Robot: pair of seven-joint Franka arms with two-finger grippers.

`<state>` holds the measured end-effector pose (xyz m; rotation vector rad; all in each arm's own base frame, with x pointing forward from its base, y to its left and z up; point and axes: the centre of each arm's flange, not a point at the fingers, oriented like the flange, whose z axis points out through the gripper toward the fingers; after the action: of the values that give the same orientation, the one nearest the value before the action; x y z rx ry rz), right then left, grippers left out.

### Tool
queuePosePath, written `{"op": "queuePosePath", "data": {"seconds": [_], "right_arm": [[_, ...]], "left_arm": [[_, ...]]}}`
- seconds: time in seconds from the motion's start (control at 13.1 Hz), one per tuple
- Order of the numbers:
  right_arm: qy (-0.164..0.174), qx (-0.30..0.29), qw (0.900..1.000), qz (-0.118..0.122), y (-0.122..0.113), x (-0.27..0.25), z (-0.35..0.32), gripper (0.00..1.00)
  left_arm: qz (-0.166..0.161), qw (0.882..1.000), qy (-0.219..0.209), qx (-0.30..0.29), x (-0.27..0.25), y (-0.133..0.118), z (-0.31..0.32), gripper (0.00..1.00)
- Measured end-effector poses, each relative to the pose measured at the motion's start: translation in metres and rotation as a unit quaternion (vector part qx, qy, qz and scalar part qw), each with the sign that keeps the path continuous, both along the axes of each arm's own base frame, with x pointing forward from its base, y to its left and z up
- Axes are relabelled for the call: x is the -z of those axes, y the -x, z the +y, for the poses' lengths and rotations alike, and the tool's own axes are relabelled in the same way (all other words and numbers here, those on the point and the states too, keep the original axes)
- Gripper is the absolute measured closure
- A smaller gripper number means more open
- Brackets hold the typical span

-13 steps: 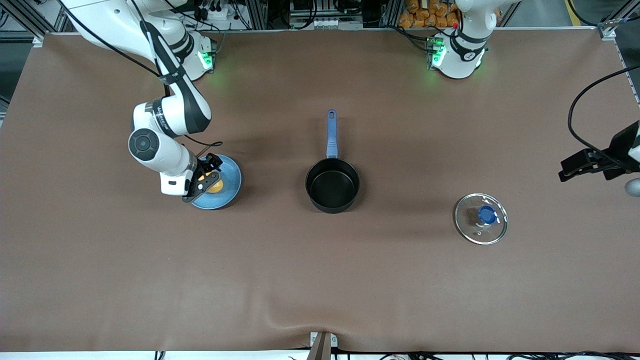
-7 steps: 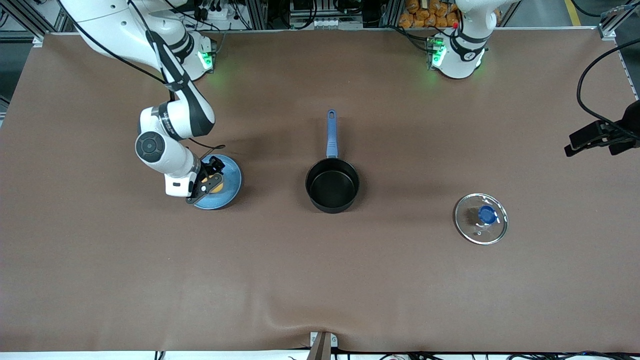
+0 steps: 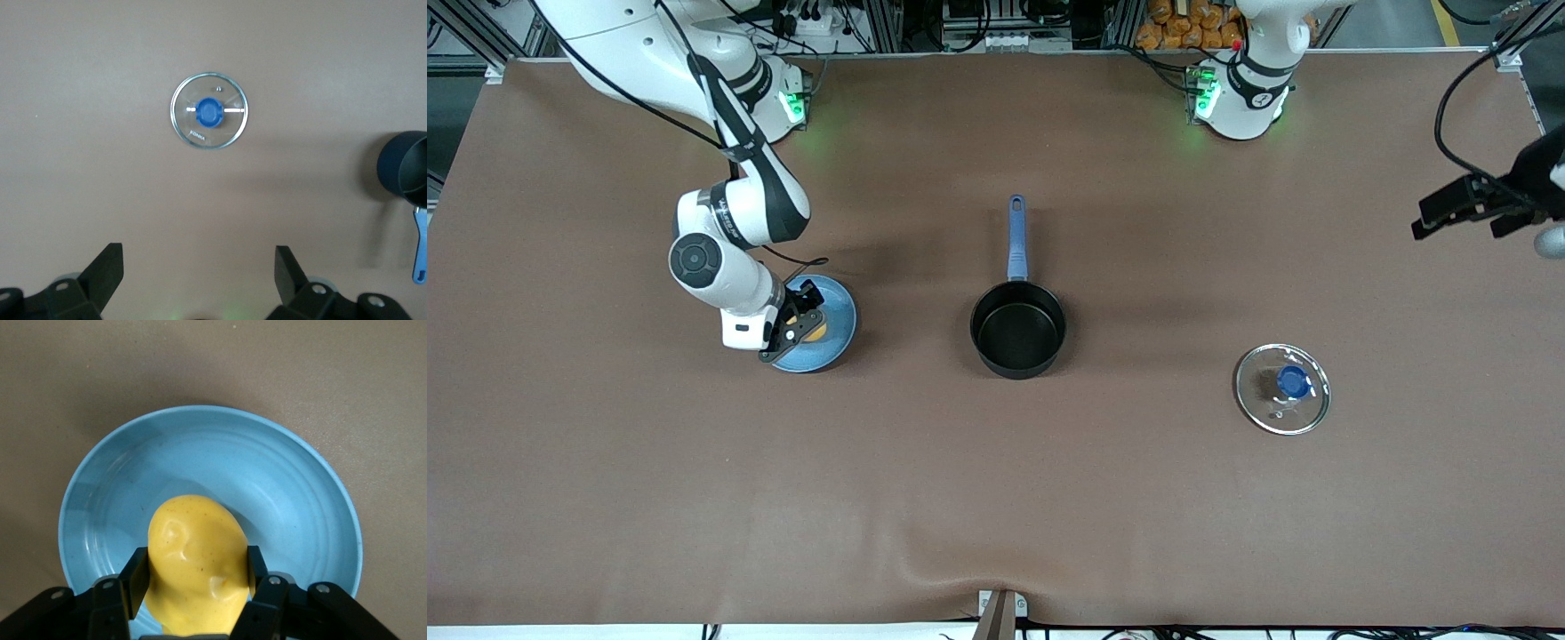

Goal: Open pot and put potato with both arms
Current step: 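Grasp the yellow potato with the right gripper while the left gripper withdraws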

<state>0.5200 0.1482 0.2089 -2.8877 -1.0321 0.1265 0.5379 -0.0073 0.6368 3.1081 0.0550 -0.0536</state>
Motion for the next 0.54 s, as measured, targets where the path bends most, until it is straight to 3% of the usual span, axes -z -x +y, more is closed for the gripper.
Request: {"op": "queuePosePath", "data": {"seconds": [0.23,0.31,0.46,0.54], "right_arm": [[-0.001,-0.002,1.000,-0.002,-0.005,-0.010,0.004,0.36],[0.000,0.003,1.000,0.008,-0.013,-0.028,0.007,0.36],[0.006,0.051,0.998,0.030,-0.036,-0.098,0.035,0.36],[-0.001,0.092,0.995,0.024,-0.044,-0.141,0.066,0.36]], "left_arm": [[-0.003,1.000,0.000,0.002,-0.012,0.014,-0.002,0.00],[-0.006,1.000,0.000,0.002,-0.015,0.015,-0.002,0.00],[-0.011,1.000,0.000,0.000,-0.019,0.015,0.001,0.00],[-0.011,1.000,0.000,-0.002,-0.019,0.015,0.003,0.00]]}}
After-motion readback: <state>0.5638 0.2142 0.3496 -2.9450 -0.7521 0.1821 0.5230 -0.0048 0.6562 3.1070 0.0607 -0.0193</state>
